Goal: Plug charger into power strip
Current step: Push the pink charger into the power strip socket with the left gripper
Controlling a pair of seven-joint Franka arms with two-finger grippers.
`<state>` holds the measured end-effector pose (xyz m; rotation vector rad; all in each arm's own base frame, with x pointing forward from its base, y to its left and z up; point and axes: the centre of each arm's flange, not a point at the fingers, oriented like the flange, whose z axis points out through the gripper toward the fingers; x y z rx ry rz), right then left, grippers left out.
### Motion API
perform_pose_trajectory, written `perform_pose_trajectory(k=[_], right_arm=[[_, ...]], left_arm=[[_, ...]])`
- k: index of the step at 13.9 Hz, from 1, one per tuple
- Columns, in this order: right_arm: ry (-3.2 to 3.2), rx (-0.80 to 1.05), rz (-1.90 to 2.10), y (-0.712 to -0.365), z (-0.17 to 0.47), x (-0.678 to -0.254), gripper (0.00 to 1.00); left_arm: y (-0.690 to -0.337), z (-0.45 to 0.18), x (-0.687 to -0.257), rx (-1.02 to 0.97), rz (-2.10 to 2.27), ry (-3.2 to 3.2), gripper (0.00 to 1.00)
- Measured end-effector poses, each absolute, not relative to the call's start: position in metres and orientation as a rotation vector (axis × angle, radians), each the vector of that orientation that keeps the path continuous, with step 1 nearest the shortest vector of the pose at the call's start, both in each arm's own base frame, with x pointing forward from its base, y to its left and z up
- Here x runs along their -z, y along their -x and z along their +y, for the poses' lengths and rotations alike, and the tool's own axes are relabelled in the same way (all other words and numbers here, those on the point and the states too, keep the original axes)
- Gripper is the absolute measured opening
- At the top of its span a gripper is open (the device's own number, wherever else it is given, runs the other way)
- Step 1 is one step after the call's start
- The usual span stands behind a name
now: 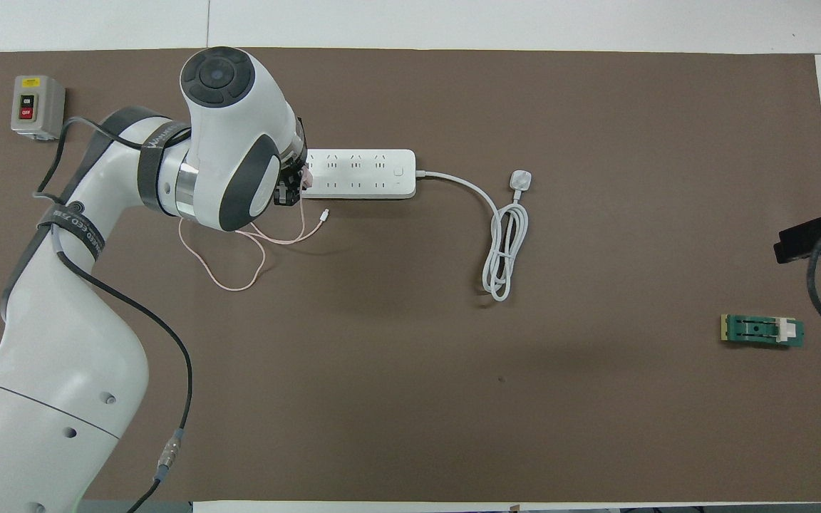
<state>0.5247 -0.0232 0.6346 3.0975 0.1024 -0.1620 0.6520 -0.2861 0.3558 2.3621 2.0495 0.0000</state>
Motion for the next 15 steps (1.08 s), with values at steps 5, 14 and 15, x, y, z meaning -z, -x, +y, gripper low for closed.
perform_pose_trajectory(k=[5,14,15], right_arm=[[-3.098,0.162,0.103,-0.5247,-0.0231,-0.6346,1.00],[-3.098,0.162,0.103,-0.5247,-0.0231,-0.6346,1.00],[-3.098,0.162,0.103,-0.5247,-0.0231,-0.6346,1.00]], left_arm=[[-0.6556,-0.2872,-0.3527,-0.016,2.045,-2.336,0.31],[-0.6551,-0.2890,-0.3526,-0.016,2.043,-2.335,0.31],[-0.6550,-0.2891,-0.3526,-0.016,2.043,-2.335,0.31]])
